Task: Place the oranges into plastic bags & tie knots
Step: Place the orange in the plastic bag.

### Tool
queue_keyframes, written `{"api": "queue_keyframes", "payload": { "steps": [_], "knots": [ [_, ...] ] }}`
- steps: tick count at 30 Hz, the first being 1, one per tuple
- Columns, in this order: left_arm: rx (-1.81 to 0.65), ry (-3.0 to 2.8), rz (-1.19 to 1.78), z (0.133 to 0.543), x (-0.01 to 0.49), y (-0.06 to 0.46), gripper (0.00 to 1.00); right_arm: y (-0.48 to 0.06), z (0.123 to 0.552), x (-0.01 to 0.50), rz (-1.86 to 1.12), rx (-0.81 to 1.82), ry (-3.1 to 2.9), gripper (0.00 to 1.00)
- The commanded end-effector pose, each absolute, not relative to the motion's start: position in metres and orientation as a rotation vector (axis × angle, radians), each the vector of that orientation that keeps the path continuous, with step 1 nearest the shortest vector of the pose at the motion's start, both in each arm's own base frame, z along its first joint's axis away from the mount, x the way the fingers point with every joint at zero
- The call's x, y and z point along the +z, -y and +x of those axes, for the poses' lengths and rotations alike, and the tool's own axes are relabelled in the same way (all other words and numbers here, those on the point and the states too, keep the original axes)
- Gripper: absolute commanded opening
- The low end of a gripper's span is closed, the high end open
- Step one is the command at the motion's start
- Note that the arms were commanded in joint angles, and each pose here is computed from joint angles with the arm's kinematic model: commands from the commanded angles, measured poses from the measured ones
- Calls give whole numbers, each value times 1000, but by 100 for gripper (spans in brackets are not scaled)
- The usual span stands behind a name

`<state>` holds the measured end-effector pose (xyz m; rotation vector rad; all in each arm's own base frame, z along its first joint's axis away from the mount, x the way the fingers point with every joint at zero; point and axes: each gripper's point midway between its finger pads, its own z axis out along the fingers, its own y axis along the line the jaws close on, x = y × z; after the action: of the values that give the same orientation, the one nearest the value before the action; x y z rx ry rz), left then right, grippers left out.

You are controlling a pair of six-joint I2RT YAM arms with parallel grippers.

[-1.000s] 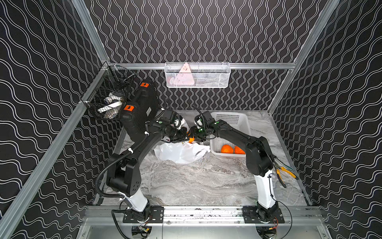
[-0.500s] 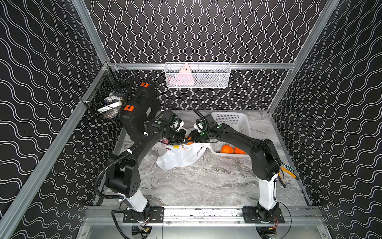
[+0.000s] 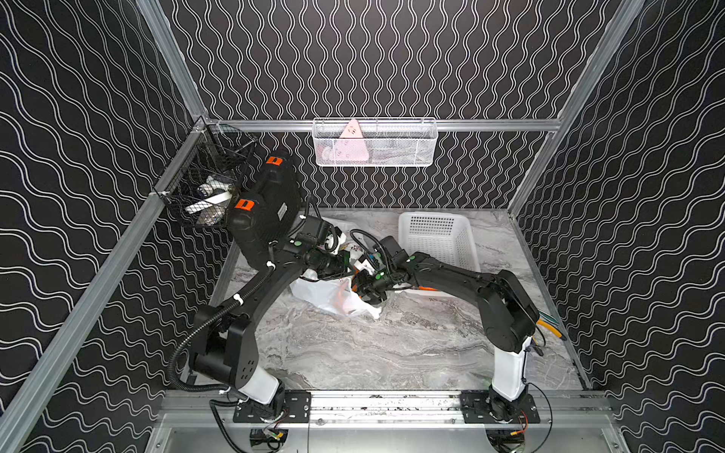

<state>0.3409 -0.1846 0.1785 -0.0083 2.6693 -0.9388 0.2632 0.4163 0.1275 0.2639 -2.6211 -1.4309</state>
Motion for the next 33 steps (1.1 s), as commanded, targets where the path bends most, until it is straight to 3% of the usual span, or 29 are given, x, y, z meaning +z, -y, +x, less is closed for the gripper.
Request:
{"api": "queue_keyframes", "payload": {
  "steps": [1, 6, 13, 18, 25, 33],
  "knots": [
    [-962, -2644, -36, 339, 181, 185, 0, -434, 279, 136, 248, -1557, 2592, 50],
    [-979, -2636, -58, 334, 183, 184, 0, -444, 306, 123, 151, -1552, 2663, 59],
    [-970, -2618, -55, 333, 195, 183, 0, -452, 316, 107, 95, -1524, 2712, 61],
    [-958, -2635, -64, 329, 189, 181, 0, -450, 312, 102, 70, -1488, 2741, 81],
    [-937, -2645, -80, 330, 180, 177, 0, -425, 303, 113, 75, -1401, 2804, 91],
    [-943, -2642, -61, 324, 180, 177, 0, -369, 304, 134, -48, -1266, 2934, 81]
  ]
}}
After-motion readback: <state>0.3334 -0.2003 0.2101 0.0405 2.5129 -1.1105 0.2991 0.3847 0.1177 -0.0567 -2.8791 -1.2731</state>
